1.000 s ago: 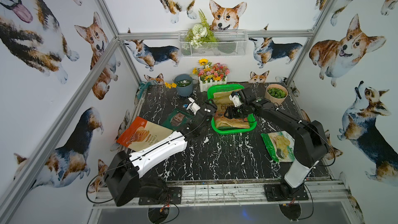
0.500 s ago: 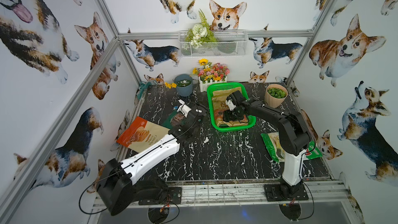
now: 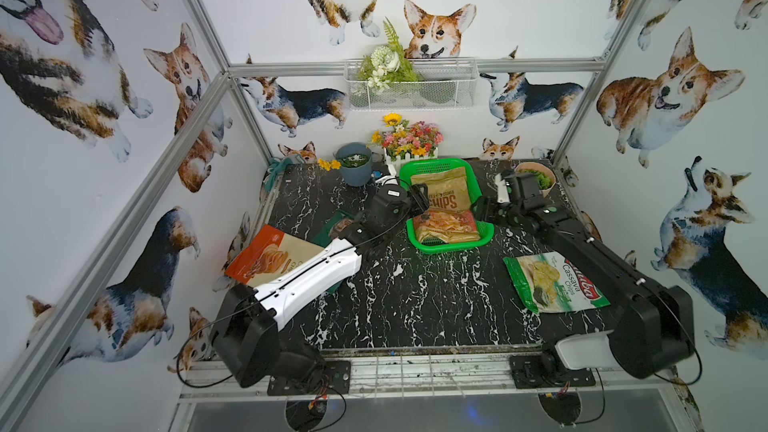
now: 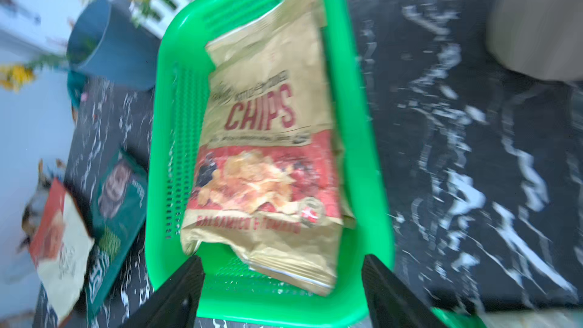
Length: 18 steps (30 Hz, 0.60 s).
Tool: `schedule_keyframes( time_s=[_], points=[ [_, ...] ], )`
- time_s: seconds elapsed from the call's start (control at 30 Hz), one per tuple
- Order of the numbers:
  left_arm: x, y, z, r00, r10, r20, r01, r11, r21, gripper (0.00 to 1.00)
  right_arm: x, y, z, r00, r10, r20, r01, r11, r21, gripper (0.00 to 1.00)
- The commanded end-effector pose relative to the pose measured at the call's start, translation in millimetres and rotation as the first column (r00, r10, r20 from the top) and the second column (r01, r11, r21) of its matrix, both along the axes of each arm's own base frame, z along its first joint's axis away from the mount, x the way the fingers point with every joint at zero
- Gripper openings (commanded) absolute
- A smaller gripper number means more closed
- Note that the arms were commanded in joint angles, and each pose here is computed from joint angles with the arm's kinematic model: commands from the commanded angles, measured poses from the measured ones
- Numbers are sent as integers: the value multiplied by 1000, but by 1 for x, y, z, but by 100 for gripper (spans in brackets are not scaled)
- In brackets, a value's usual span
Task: Put the potato chips into the basket
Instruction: Place the potato chip in the basket, then pick up the potato chip from the center of the board.
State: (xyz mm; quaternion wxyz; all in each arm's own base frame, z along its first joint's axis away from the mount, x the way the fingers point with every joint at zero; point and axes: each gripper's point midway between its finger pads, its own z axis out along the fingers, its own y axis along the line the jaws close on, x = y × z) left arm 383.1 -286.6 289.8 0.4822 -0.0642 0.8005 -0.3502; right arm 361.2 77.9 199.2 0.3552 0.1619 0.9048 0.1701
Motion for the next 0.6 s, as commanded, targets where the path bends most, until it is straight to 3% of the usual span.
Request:
schedule_keyframes(
  time_s=[0.0, 0.13, 0.23, 0.43, 0.57],
  points=[
    [-23, -46, 6, 929, -360, 86, 345, 927, 146, 68, -27, -50, -13, 962, -270, -43, 273, 959, 80, 83],
    [-41, -78, -5, 821, -569, 51, 554, 814, 174, 68, -68, -108, -54, 831, -514, -213, 528, 849, 14, 86],
    [-46, -88, -13, 785, -619, 1, 611, 775, 163, 68, -85, -124, -95, 729, -561, -392, 612, 790, 8, 86],
    [-46, -85, -32, 792, -606, -76, 608, 773, 182, 68, -95, -136, -125, 645, -641, -416, 713, 700, 27, 90],
    [-45, -81, -40, 805, -585, -100, 593, 782, 194, 68, -107, -138, -156, 565, -673, -477, 758, 651, -21, 92]
  ],
)
